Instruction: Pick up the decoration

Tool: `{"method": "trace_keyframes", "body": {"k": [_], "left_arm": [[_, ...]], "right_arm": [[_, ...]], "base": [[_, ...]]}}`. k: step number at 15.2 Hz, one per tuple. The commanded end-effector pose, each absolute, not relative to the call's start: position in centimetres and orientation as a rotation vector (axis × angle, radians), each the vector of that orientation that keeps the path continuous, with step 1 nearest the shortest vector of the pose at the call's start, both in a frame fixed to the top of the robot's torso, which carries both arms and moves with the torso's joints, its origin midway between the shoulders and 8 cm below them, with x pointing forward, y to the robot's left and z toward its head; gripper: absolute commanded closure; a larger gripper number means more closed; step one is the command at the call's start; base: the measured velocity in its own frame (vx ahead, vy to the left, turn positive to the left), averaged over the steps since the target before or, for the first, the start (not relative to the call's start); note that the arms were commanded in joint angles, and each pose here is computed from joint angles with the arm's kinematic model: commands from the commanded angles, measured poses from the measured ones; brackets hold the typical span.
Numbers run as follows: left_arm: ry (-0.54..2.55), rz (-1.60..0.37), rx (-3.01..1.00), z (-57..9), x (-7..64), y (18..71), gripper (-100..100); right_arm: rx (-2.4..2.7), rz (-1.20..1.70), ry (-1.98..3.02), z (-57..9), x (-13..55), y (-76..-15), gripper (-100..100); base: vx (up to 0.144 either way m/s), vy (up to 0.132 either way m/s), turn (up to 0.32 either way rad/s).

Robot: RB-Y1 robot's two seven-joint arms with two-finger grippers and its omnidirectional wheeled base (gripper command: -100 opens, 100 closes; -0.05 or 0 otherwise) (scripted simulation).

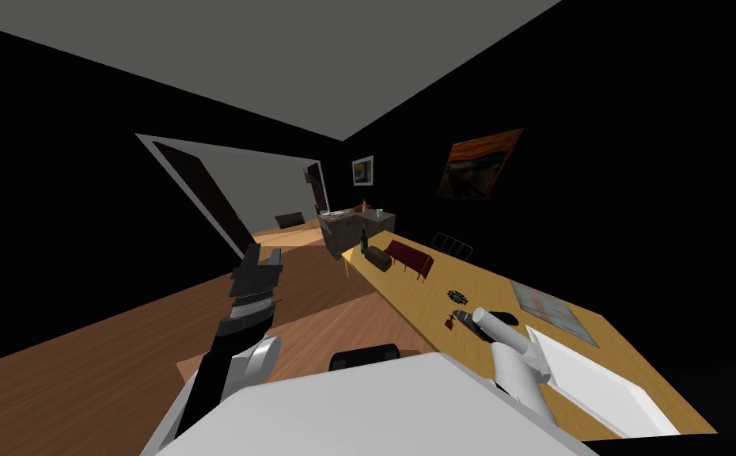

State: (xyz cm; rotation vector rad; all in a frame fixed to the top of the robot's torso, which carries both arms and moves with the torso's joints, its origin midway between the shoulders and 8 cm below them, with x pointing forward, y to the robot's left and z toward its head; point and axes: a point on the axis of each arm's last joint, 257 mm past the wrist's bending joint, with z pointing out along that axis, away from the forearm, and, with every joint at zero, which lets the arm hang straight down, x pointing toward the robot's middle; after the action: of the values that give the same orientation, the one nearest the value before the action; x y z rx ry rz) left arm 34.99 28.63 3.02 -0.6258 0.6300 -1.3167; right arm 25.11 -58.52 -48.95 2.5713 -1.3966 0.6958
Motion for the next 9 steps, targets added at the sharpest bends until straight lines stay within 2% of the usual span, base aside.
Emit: {"method": "trace_keyframes", "body": {"k": [1, 7, 9], "left_arm": [[0.630, -1.317, -0.626, 3.0, 35.0, 28.6, 0], [0.630, -1.317, -0.626, 3.0, 35.0, 28.6, 0], [0.630, -1.317, -0.626, 3.0, 35.0, 28.6, 0]], "right_arm": [[2.576, 0.632, -1.515, -50.1, 24.4, -57.4, -100], [2.569, 0.498, -1.749, -52.0, 23.3, -55.1, -100], [2.580, 0.518, -1.709, -52.7, 23.2, -54.5, -100]], "base": [[0.028, 0.014, 0.075], [0.031, 0.016, 0.076], [0.027, -0.003, -0.018]]}}
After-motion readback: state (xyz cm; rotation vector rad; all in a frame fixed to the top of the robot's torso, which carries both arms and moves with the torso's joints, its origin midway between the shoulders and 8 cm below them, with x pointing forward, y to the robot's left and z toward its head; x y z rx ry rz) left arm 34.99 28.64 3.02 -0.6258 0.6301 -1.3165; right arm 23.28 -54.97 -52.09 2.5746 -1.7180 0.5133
